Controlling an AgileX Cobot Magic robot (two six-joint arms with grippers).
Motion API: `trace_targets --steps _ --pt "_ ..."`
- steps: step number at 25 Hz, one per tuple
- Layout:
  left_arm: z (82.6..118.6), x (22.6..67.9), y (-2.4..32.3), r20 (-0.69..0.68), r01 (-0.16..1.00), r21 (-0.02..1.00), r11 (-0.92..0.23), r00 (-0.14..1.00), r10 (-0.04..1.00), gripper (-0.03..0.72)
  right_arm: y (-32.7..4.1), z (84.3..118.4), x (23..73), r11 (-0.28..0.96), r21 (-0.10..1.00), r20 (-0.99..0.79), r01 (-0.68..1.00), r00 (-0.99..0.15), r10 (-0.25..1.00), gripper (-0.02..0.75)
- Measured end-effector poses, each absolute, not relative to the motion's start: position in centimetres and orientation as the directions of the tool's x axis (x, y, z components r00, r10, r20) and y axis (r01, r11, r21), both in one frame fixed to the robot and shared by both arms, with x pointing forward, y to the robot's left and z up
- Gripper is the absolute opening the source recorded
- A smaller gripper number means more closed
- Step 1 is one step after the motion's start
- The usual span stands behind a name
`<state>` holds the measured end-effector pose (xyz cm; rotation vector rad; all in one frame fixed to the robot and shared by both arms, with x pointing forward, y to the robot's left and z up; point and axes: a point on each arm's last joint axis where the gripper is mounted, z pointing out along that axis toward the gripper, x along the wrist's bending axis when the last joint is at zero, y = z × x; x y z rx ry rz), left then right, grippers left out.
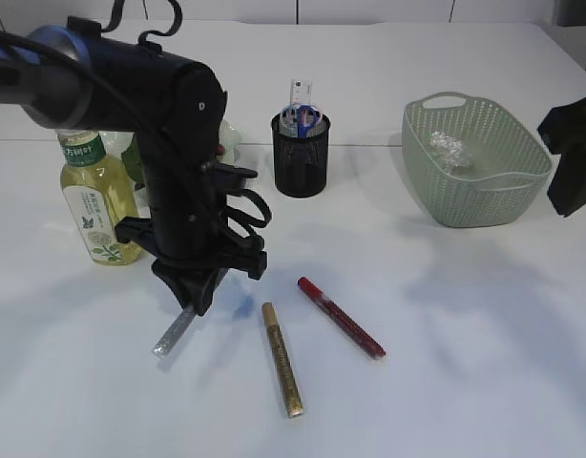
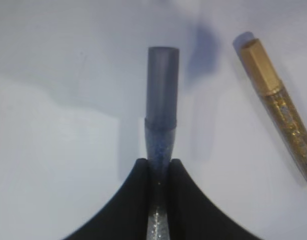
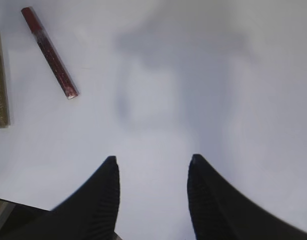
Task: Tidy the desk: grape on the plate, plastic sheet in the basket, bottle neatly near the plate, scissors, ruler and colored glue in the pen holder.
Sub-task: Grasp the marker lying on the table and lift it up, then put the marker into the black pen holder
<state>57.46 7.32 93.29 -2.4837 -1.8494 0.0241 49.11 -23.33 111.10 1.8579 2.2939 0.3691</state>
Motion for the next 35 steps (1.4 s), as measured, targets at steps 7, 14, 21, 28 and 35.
trace_targets --steps 7,14,21,28,35 --pt "94.3 54.6 5.8 -0.013 0.93 0.044 -0.365 0.366 0.931 0.05 -23.3 111.1 49.1 0.195 0.294 0.026 0.936 -0.212 0.977 0.363" --pt "96.3 53.5 6.5 -0.094 0.875 0.348 -0.337 0.39 0.916 0.05 -23.3 111.1 49.1 0.195 0.294 0.026 0.936 -0.212 0.977 0.363" --pt "100.9 54.4 6.3 -0.075 0.659 0.68 -0.32 0.497 0.864 0.05 -23.4 111.1 49.1 0.197 0.294 0.02 0.935 -0.212 0.977 0.363" --pt "102.7 55.3 5.2 -0.053 0.466 0.841 -0.275 0.576 0.816 0.05 -23.5 111.1 49.1 0.2 0.294 0.011 0.935 -0.212 0.977 0.363" --pt "104.2 55.7 4.5 -0.043 0.308 0.93 -0.199 0.632 0.774 0.05 -23.5 111.1 49.2 0.201 0.294 0.005 0.934 -0.212 0.977 0.363"
